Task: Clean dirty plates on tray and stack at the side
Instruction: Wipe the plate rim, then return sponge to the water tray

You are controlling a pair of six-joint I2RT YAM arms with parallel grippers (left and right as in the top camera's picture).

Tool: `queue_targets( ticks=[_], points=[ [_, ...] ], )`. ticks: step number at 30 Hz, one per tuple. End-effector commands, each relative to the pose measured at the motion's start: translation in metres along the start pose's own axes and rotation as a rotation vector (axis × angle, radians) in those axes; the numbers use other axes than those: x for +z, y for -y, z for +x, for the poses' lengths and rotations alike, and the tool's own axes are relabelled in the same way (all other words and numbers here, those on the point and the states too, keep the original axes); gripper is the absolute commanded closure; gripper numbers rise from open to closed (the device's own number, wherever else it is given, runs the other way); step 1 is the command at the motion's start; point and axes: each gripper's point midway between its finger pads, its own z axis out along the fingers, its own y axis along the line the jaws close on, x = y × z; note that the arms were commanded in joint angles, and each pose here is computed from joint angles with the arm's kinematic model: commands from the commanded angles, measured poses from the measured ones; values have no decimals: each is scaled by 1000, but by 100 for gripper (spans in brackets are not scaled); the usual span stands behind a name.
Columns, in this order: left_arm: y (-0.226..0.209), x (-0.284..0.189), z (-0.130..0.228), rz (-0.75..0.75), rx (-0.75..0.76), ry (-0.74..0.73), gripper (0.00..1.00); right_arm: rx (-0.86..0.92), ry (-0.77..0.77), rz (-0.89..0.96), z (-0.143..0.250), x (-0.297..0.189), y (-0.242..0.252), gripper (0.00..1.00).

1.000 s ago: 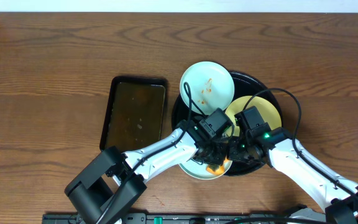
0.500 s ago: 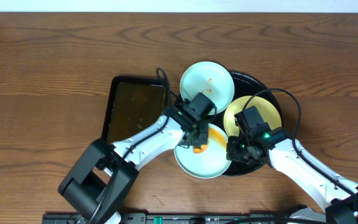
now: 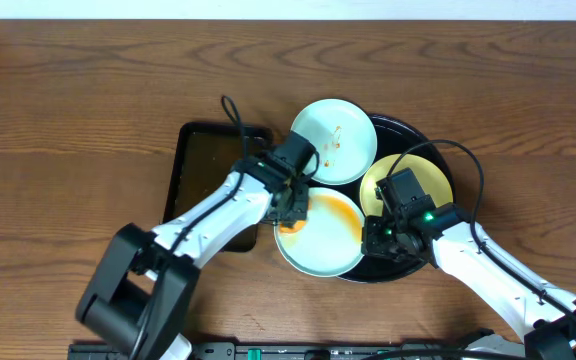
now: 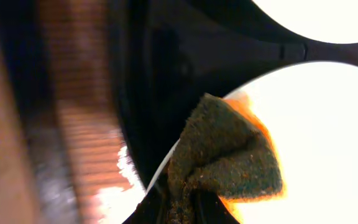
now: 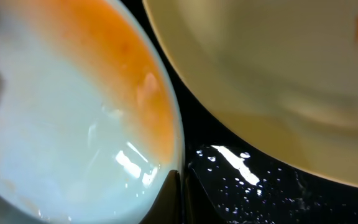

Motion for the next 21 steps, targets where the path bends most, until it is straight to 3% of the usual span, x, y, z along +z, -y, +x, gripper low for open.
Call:
queue_targets(
  ticks=[1, 8, 13, 21],
  points=[
    [-17, -37, -27, -61, 8, 136, 87, -3, -2, 42, 3, 1, 6, 99],
    [-27, -72, -19, -55, -14, 163, 87, -3, 0, 41, 3, 1, 5, 98],
    [-37, -75, -17, -71, -32, 149, 87, -6, 8, 29, 1, 2, 3, 79],
    [-82, -82, -33, -187, -131, 202, 90, -27, 11, -86, -4, 1, -20, 71]
  ],
)
